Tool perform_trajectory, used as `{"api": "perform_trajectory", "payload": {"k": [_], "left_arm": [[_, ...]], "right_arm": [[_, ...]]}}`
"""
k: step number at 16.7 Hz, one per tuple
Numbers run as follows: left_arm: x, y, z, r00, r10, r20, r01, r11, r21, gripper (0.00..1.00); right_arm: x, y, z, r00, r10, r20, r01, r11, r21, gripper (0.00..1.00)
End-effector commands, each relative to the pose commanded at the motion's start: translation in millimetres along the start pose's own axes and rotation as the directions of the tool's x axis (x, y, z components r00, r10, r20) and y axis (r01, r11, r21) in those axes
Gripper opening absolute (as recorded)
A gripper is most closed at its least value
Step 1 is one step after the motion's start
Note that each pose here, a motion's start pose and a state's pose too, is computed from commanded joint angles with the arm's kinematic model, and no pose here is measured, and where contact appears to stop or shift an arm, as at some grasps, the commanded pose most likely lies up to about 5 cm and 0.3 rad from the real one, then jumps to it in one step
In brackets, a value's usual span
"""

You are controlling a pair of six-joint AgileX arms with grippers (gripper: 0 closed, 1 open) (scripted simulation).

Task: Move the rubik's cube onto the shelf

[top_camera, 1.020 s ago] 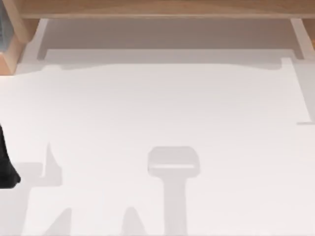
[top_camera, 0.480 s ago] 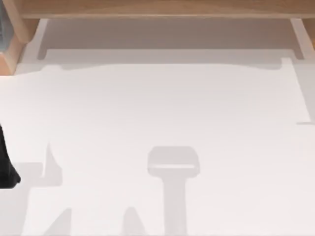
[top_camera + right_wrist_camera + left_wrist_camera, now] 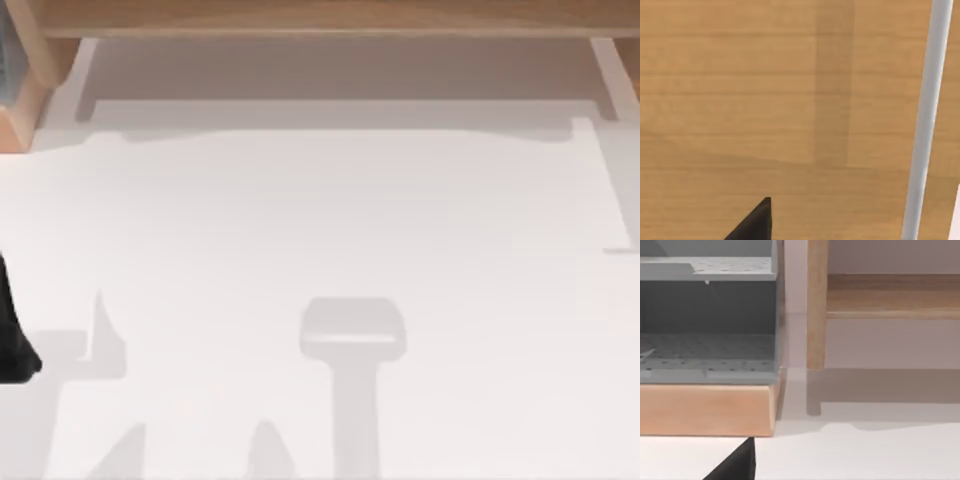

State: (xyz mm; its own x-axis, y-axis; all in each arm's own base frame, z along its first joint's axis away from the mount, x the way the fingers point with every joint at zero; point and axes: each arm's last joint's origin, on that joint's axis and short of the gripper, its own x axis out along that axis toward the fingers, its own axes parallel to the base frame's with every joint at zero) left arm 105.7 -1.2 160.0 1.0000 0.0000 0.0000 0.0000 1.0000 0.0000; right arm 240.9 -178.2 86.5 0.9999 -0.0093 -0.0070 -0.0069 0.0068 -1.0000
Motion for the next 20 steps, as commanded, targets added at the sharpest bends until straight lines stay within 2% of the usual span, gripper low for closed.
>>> {"api": "perform_trajectory", "payload": {"k": [15,17,20], "left_arm": [[0.0,0.0,0.0,1.000,0.000,0.000,0.000,1.000,0.000,1.00],[0.0,0.0,0.0,1.000,0.000,0.000,0.000,1.000,0.000,1.00],[0.0,0.0,0.0,1.000,0.000,0.000,0.000,1.000,0.000,1.00]], "right_arm": [[-18.1,0.9,0.6,1.000,0.002,0.004,-0.002,1.000,0.002,1.00],[-17.2,0.2,-8.7,1.000,0.004,-0.022,-0.004,1.000,0.012,1.00],[-13.8,-3.5,-45.2,0.993,0.020,-0.116,-0.012,0.998,0.065,1.00]]}}
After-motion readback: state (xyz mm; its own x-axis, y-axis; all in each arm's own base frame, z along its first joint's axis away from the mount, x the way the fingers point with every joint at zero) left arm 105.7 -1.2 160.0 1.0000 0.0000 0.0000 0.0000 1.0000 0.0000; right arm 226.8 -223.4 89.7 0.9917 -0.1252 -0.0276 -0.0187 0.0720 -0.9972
